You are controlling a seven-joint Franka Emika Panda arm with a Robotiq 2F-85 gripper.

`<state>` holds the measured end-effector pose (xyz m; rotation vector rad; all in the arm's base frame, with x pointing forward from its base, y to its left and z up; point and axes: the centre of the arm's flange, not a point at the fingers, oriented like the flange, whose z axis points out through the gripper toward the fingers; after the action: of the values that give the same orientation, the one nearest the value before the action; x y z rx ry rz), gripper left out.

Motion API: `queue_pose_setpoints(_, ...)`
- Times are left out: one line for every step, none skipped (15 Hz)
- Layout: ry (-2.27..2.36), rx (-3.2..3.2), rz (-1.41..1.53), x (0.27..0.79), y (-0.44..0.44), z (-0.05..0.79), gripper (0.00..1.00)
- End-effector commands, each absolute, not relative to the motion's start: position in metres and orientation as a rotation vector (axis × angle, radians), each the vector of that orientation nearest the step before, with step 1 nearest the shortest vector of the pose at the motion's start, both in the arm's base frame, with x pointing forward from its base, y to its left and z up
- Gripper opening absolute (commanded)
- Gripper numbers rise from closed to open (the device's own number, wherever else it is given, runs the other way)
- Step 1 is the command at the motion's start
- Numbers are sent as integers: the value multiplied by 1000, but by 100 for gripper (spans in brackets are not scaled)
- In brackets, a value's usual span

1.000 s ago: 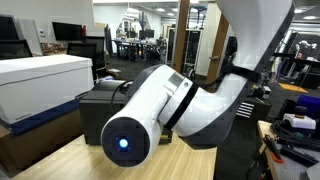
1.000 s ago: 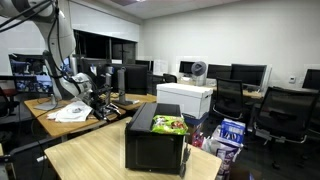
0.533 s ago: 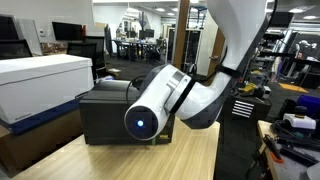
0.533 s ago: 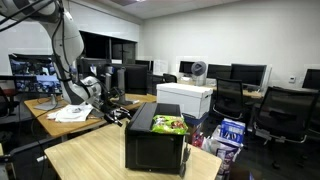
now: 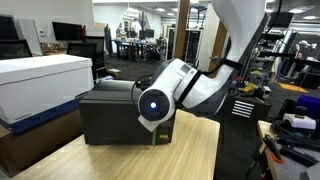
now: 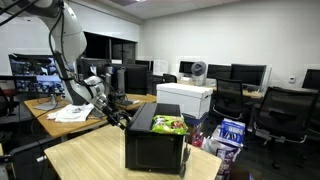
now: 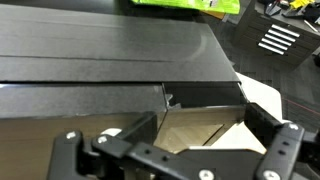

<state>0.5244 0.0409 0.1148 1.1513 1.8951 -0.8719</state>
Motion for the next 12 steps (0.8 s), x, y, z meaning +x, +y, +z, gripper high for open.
queue_pose_setpoints(2038, 1072, -898, 509, 37, 126, 100)
queue_pose_setpoints(2065, 1048, -902, 507, 40, 129, 100)
queue_pose_setpoints(2100, 1005, -902, 503, 44, 135, 100)
queue_pose_setpoints(2108, 989, -889, 500, 49, 141, 100)
queue_pose_setpoints(2125, 970, -883, 499, 52, 146, 100)
queue_pose_setpoints(2137, 964, -884, 497, 55, 150, 100)
queue_pose_setpoints(2156, 958, -881, 495, 57, 155, 100)
queue_pose_setpoints(2172, 953, -880, 493, 59, 159, 100)
queue_pose_setpoints(2186, 949, -873, 490, 60, 163, 100)
queue_pose_setpoints(2206, 941, -864, 488, 62, 166, 100)
queue_pose_setpoints(2232, 938, -854, 486, 66, 168, 100)
queue_pose_setpoints(2249, 935, -844, 484, 69, 169, 100)
